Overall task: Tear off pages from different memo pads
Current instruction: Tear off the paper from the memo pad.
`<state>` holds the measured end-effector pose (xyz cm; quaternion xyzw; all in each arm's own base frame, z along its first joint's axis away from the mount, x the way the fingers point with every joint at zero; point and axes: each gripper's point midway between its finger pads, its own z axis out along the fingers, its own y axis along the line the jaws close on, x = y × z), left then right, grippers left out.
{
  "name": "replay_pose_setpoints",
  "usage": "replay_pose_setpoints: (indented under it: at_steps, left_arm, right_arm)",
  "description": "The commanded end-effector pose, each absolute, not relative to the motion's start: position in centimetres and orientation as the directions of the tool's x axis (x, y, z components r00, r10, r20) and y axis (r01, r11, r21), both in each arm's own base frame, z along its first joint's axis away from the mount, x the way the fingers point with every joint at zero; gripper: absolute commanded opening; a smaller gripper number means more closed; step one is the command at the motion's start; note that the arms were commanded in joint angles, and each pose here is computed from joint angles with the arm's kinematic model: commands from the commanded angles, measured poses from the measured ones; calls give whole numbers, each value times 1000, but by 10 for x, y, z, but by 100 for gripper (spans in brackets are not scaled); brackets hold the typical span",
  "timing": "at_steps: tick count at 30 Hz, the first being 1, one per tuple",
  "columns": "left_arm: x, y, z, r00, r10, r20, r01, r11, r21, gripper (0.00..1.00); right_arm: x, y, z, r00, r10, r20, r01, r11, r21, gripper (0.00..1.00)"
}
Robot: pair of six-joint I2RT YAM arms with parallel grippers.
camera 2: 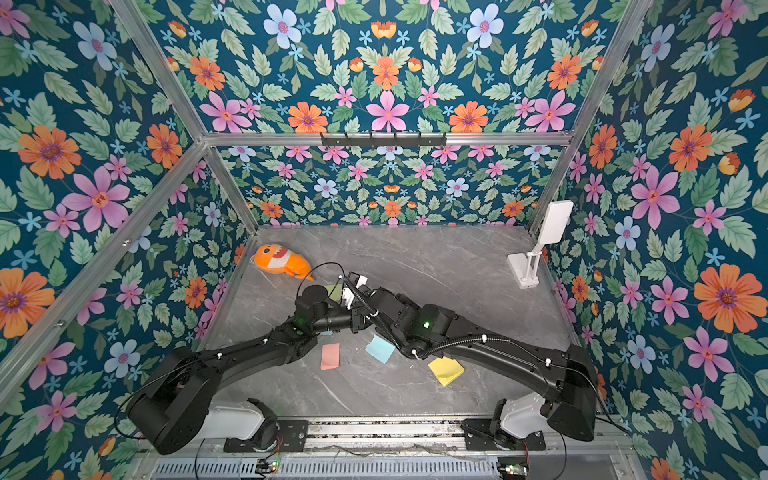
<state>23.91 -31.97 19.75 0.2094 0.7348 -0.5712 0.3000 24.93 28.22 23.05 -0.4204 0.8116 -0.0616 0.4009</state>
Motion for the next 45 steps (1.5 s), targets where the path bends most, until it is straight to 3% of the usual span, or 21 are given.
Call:
replay_pose_setpoints:
  at_steps: [1, 13, 32, 40, 45]
  left_arm:
    - [236, -321, 193, -732, 3, -681, 658, 261, -706, 0]
    - [229, -317, 189, -761, 27, -648, 629, 272, -728, 0]
    - [231, -304, 179, -781, 26, -623, 595, 334, -731, 0]
    - [284, -258, 153, -816, -95, -570, 442, 534, -721, 0]
    - [312, -250, 149, -800, -105, -590, 443, 559, -701, 0]
  right_arm:
    - [261, 274, 246, -318, -709, -630, -567, 674, -473, 0]
    - [288, 228, 228, -447, -688, -572, -450, 726, -520, 0]
    - [294, 193, 193, -631, -517, -578, -395, 856, -335, 0]
    - [311, 182, 147, -752, -448, -484, -332, 891, -309, 0]
    - [343, 172, 130, -787, -412, -459, -263, 897, -355, 0]
